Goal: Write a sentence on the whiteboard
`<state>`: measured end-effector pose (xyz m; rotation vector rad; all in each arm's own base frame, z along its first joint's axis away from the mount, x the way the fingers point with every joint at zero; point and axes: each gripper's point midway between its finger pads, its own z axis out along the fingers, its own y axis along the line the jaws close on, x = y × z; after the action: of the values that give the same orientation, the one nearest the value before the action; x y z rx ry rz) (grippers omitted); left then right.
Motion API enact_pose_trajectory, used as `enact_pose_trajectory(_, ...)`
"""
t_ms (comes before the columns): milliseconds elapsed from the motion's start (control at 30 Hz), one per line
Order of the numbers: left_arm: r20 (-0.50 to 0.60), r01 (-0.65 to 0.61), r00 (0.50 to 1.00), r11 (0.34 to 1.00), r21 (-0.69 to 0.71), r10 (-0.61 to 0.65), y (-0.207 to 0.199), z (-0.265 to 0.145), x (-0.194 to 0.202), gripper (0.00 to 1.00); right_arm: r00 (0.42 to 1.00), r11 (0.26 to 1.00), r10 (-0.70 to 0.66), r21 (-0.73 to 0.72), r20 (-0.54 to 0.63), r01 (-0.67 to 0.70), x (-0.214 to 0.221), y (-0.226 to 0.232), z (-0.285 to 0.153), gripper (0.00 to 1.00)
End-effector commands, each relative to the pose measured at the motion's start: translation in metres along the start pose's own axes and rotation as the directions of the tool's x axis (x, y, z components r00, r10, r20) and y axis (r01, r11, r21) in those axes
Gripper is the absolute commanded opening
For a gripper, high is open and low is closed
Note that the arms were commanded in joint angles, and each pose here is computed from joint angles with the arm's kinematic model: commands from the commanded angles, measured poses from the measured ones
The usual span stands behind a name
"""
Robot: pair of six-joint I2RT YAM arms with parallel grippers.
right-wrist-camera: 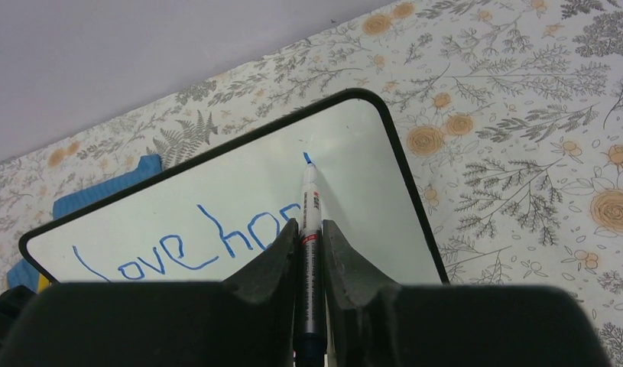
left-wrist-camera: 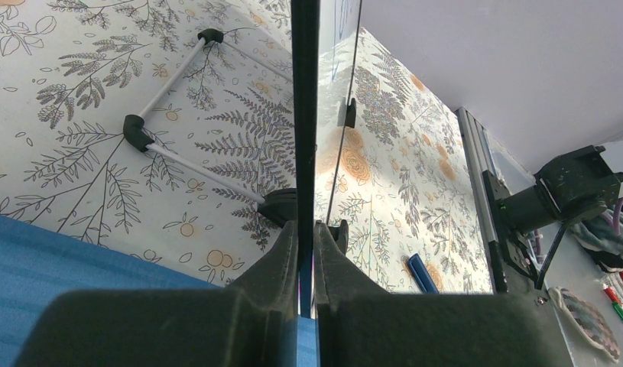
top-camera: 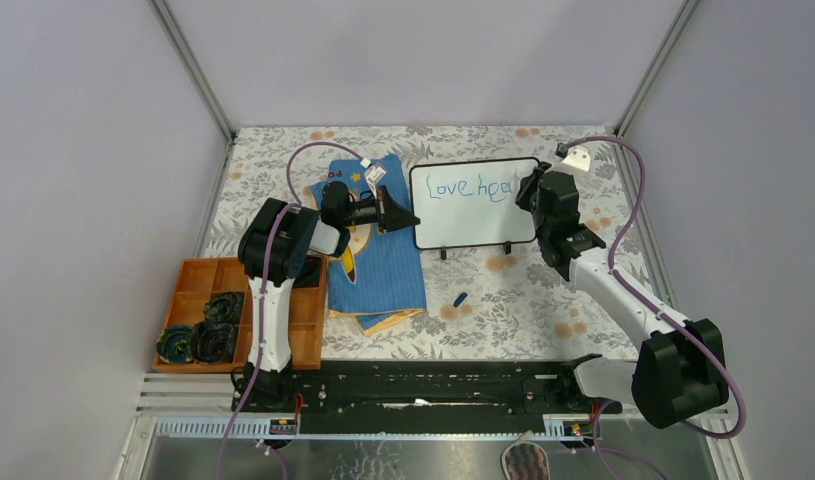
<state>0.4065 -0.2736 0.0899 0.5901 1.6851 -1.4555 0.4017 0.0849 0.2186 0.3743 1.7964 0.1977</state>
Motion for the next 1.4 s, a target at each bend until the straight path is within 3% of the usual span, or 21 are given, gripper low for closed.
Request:
enact_pose_trajectory(0, -0.04, 0.048, 0.998, 0.998, -0.041, -0.049, 0.009, -0.004, 0.023, 0.0, 1.0, 1.0, 0.016, 0.02, 0.011, -0.016, 0.0, -0.007, -0.003, 0.0)
enact_pose_trajectory(800, -0.04, 0.046, 0.998, 0.998, -0.042, -0.048, 0.008, -0.004, 0.023, 0.0, 0.998, 0.999, 0.002, 0.049, -0.065, 0.001, 0.034, -0.027, -0.015, 0.0)
enact_pose_trajectory(1367, -0.036, 0.046, 0.998, 0.998, -0.041, -0.048, 0.008, -0.004, 0.022, 0.0, 1.0, 0.997, 0.008, 0.07, 0.008, -0.008, 0.009, -0.031, -0.027, 0.0)
